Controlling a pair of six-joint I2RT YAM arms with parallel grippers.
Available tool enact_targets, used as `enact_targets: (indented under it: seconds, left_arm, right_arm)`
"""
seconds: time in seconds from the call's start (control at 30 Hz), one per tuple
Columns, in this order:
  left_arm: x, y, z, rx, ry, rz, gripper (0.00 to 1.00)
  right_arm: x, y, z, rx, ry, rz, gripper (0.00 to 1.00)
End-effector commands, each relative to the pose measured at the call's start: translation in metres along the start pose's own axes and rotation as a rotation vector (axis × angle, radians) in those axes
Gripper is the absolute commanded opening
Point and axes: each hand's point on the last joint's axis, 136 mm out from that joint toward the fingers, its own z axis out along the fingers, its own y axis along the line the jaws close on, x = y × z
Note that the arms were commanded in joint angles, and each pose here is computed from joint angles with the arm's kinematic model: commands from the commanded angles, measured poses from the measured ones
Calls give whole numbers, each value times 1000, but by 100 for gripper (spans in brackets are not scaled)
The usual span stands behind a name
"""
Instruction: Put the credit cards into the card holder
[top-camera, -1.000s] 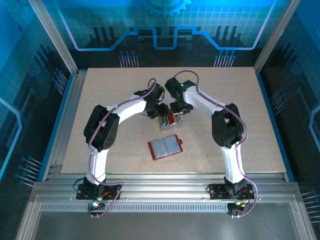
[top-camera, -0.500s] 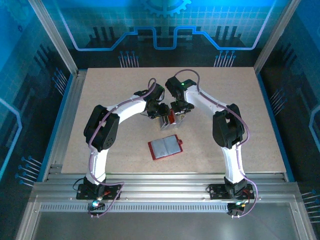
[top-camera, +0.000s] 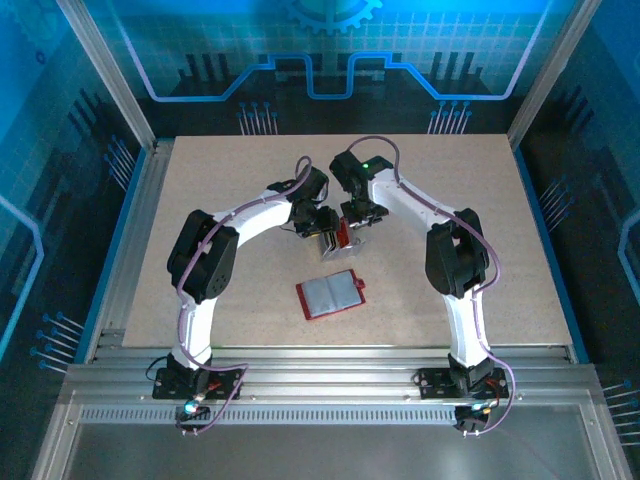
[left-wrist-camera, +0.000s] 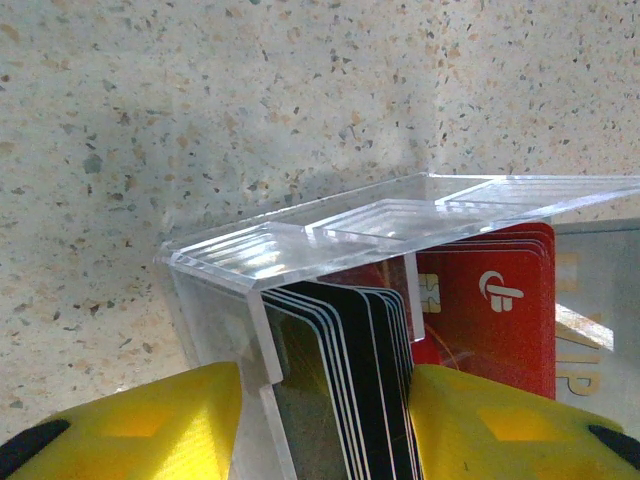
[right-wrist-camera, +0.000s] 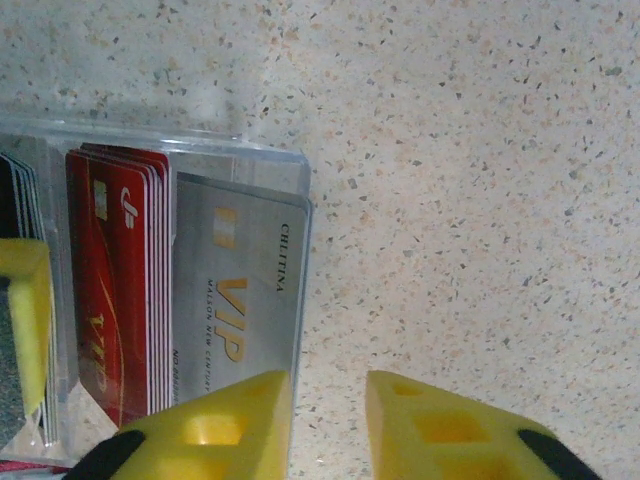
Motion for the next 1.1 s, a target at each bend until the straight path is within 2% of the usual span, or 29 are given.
enact_targets:
  seconds: [0.0, 0.2, 0.4, 0.53, 1.07]
  left_arm:
    - [28, 41, 30, -113, 101, -28, 49]
    - [28, 40, 30, -109, 100, -31, 49]
    - [27, 40, 29, -109, 99, -31, 49]
    - [27, 40, 29, -110, 99, -33, 49]
    - [28, 42, 31, -112, 103, -37, 49]
  right_arm:
    - [-1, 4, -5, -12, 8, -6, 34]
    - [-3, 13, 9, -46, 29, 1, 35]
    - [-1, 15, 19, -54, 47, 5, 29]
    - [-1, 11, 17, -41, 41, 5, 22]
    - [0, 1, 1, -36, 14, 11, 18]
